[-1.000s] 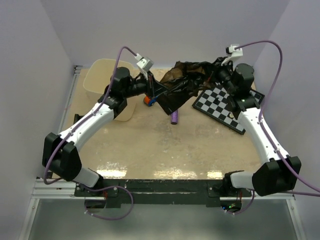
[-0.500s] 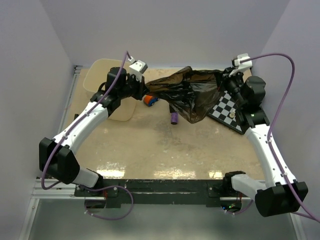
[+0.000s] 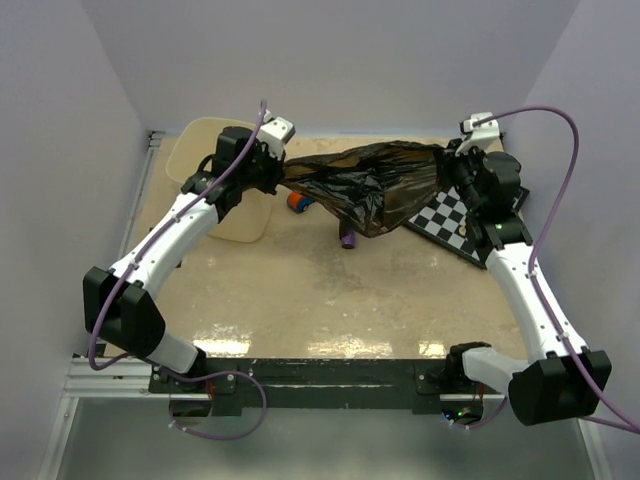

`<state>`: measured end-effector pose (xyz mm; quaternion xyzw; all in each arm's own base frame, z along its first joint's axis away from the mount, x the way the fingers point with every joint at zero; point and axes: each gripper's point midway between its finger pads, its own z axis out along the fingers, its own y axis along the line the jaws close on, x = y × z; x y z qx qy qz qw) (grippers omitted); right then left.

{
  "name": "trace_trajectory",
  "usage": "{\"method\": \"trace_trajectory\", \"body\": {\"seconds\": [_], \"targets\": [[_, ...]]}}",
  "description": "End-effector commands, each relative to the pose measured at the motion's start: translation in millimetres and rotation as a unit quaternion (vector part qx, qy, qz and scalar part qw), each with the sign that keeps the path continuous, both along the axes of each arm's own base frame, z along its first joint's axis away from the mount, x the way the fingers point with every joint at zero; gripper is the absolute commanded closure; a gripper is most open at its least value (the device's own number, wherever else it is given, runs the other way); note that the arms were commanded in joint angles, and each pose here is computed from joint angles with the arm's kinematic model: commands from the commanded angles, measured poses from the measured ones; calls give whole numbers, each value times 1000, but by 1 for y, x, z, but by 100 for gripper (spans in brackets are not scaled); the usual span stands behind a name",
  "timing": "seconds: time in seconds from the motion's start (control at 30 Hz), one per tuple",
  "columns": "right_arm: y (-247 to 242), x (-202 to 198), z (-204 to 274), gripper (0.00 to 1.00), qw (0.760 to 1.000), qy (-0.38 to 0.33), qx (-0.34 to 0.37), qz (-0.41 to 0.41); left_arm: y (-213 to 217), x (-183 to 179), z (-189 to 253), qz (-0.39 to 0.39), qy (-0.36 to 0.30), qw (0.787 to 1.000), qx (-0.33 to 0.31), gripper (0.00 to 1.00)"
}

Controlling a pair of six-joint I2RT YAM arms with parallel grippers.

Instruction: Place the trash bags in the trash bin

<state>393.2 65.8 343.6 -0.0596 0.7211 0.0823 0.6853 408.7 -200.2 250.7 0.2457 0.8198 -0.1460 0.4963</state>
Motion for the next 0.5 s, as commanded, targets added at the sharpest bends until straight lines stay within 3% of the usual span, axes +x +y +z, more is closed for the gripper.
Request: {"method": "trace_trajectory", "body": {"seconds": [0.0, 0.1, 0.3, 0.47], "targets": [[-17, 13, -3, 100, 999, 12, 3, -50, 20, 14, 22, 22, -46, 997, 52, 100], [-5, 13, 4, 100, 1000, 2, -7, -11, 22, 10, 11, 17, -12, 997, 71, 100], [36, 31, -2, 100, 995, 24, 16, 93, -31, 0, 68, -98, -103, 988, -59, 100], [52, 75, 11, 100, 992, 23, 4, 126, -53, 53, 54, -91, -43, 994, -46, 100]]}}
